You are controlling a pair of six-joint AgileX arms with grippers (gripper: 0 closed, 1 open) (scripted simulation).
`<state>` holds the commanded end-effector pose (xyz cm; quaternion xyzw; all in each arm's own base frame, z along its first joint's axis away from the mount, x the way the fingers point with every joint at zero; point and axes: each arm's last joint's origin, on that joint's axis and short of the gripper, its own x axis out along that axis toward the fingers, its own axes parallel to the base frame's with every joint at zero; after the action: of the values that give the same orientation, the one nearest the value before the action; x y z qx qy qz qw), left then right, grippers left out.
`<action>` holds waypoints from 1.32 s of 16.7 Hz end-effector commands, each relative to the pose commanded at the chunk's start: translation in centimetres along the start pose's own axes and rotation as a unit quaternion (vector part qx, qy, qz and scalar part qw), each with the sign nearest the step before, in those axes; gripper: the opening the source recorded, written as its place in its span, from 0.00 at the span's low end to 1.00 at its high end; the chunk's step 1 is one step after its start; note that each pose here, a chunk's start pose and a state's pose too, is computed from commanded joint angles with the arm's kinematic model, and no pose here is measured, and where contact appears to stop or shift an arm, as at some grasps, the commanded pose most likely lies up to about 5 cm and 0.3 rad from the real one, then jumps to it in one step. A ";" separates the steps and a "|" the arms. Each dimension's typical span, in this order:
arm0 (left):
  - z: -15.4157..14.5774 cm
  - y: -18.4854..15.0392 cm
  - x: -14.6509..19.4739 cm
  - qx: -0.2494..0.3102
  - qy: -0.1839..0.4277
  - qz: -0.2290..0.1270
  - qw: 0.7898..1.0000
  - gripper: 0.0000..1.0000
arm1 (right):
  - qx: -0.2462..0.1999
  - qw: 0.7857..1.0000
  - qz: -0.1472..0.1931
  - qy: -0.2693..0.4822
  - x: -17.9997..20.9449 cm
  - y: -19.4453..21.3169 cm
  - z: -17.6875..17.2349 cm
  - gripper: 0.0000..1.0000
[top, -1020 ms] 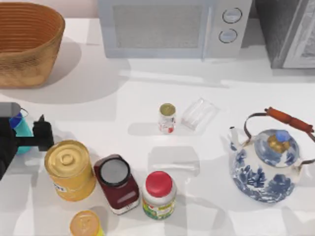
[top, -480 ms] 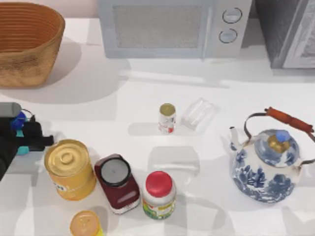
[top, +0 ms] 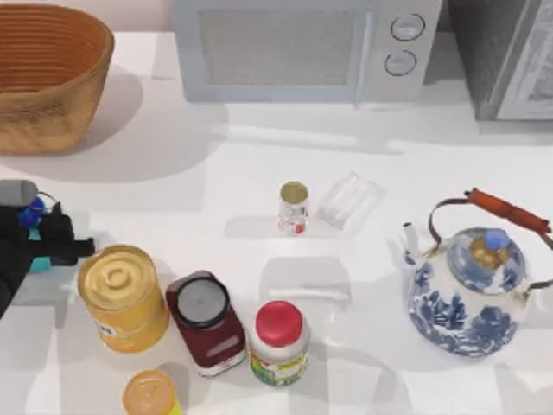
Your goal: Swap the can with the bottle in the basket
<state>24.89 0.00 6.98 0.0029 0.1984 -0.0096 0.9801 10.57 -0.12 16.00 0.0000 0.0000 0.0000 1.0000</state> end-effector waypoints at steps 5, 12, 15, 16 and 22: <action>0.0 0.0 0.0 0.001 0.000 0.001 1.000 0.00 | 0.000 1.000 0.000 0.000 0.0 0.0 0.0 1.00; 4.2 -3.1 1.8 0.033 -0.015 -0.123 0.992 0.00 | 0.000 1.000 0.000 0.000 0.0 0.0 0.0 1.00; 8.2 -5.5 3.0 0.055 -0.013 -0.205 0.977 0.00 | 0.000 1.000 0.000 0.000 0.0 0.0 0.0 1.00; 9.8 -6.1 3.3 0.060 -0.012 -0.224 0.973 0.00 | 0.000 1.000 0.000 0.000 0.0 0.0 0.0 1.00; 20.9 -3.2 4.3 0.045 -0.004 -0.190 0.981 0.00 | 0.000 1.000 0.000 0.000 0.0 0.0 0.0 1.00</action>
<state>36.89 -3.51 24.61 0.0095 0.1910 -0.2042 0.9601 10.57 -0.12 16.00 0.0000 0.0000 0.0000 1.0000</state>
